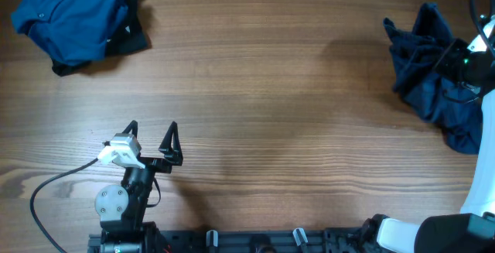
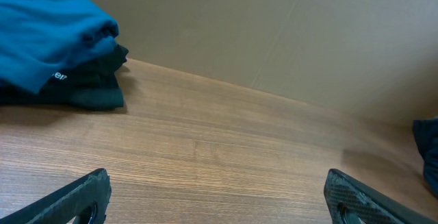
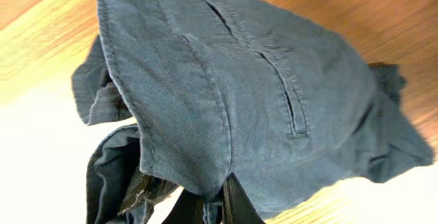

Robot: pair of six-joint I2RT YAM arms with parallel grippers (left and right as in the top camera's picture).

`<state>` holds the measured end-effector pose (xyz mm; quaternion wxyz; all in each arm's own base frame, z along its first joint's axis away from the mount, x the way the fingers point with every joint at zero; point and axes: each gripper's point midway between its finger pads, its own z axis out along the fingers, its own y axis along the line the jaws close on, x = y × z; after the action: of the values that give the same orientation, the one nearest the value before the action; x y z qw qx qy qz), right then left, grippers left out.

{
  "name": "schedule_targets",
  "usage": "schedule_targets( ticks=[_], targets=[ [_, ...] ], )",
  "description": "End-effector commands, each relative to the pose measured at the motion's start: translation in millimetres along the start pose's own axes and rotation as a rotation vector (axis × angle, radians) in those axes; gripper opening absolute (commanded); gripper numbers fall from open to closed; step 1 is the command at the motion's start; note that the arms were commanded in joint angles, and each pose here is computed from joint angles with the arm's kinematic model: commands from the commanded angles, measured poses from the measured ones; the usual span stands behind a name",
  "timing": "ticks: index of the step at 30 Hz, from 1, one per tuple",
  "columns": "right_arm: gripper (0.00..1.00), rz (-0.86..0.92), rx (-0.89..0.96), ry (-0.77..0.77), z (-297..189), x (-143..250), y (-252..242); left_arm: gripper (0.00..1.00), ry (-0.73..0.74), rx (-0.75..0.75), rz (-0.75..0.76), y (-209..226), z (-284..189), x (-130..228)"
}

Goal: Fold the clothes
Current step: 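Drag the trousers leftward toward the table center with the right gripper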

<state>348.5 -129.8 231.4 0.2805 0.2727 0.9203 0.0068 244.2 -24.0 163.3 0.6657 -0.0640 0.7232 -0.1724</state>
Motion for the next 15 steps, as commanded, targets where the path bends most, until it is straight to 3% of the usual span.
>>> schedule_targets(
  ticks=[1, 5, 15],
  targets=[
    [0.05, -0.007, -0.138, 0.006, -7.9, 1.3, 25.2, 1.0, -0.005, -0.021, -0.009, 4.7, -0.2, 0.7],
    [0.09, -0.041, -0.19, 0.016, -9.3, 3.7, 33.9, 1.0, -0.005, -0.021, -0.009, 4.7, -0.2, 0.7],
    [0.07, -0.083, -0.23, 0.096, -4.0, 27.5, 57.8, 1.0, -0.005, -0.021, -0.009, 4.7, -0.2, 0.7]
  ],
)
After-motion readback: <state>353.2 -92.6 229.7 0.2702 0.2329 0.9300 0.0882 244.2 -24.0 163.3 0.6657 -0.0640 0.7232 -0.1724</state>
